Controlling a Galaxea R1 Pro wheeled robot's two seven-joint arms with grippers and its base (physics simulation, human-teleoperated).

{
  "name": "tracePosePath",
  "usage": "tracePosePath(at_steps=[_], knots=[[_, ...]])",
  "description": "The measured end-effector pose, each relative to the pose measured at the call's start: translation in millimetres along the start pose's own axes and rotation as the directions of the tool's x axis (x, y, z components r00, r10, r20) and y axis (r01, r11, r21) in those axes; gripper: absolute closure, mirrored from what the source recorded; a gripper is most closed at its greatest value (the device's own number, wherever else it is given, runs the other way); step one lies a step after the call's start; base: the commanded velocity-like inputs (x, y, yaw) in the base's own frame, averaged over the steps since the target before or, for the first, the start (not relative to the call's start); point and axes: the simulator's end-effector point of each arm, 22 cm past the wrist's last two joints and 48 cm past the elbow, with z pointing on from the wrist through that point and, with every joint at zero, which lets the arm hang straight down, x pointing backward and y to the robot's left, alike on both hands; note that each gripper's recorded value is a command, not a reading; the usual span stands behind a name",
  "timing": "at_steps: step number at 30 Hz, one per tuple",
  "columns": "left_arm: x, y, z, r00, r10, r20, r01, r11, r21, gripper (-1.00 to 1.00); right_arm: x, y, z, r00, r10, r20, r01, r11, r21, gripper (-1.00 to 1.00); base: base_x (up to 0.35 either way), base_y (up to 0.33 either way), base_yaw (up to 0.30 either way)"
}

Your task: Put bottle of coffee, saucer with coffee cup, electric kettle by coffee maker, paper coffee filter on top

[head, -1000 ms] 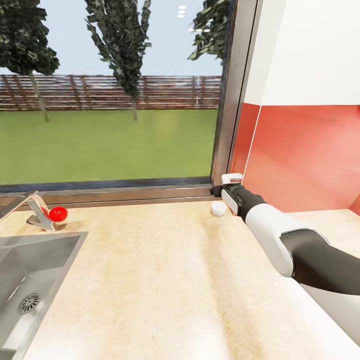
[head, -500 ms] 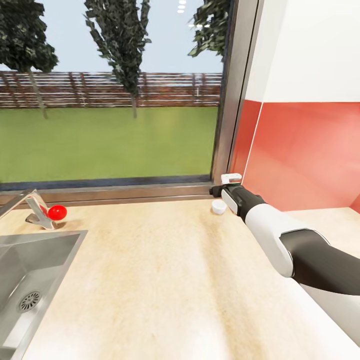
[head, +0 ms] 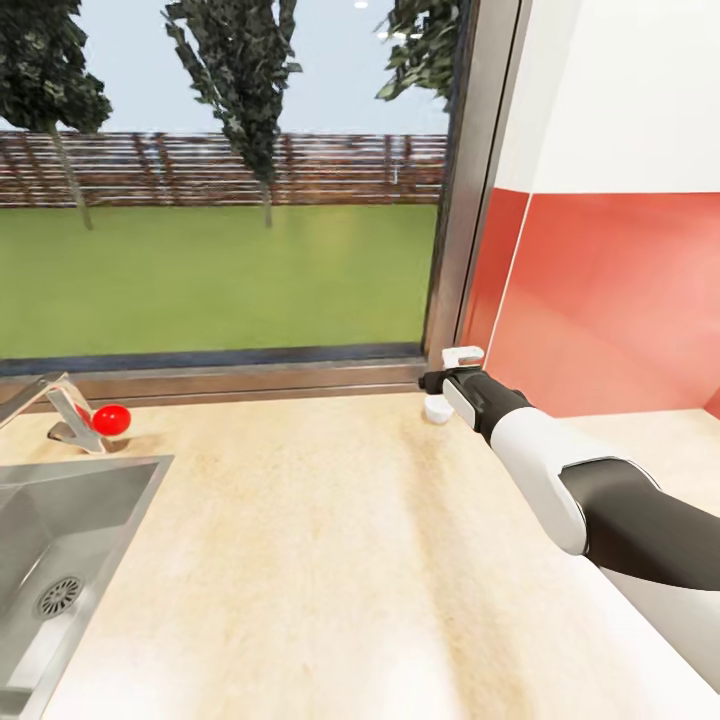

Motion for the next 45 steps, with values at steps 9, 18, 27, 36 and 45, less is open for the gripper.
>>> tracePosePath(at_steps=[9, 18, 27, 36, 45], knots=[[5.0, 0.3, -0.5, 1.0, 0.003, -0.012, -0.003, 1.0, 0.0, -1.0, 9.0, 1.3, 7.1, 1.0, -0.001, -0.014, 0.001, 1.0, -0.001, -1.0, 0.104, 0.029, 0.0], [9.5, 1.1, -1.0, 1.0, 0.005, -0.023, -0.005, 1.0, -0.001, -1.0, 18.2, 2.7, 14.5, 1.0, -0.002, -0.029, 0.002, 1.0, -0.003, -1.0, 0.012, 0.004, 0.0], [14.9, 1.9, -1.5, 0.999, 0.008, -0.037, -0.008, 1.0, -0.002, -1.0, 27.5, 3.8, 21.5, 0.999, -0.003, -0.043, 0.003, 1.0, -0.003, -1.0, 0.0, 0.0, 0.0], [20.5, 2.1, -2.2, 0.999, 0.011, -0.051, -0.011, 1.0, -0.002, -1.0, 36.9, 5.1, 28.4, 0.998, -0.004, -0.057, 0.004, 1.0, -0.004, -1.0, 0.0, 0.0, 0.0], [26.6, 2.3, -3.1, 0.998, 0.014, -0.067, -0.014, 1.0, -0.002, -1.0, 46.4, 6.5, 35.2, 0.997, -0.005, -0.072, 0.005, 1.0, -0.005, -1.0, 0.0, 0.0, 0.01]])
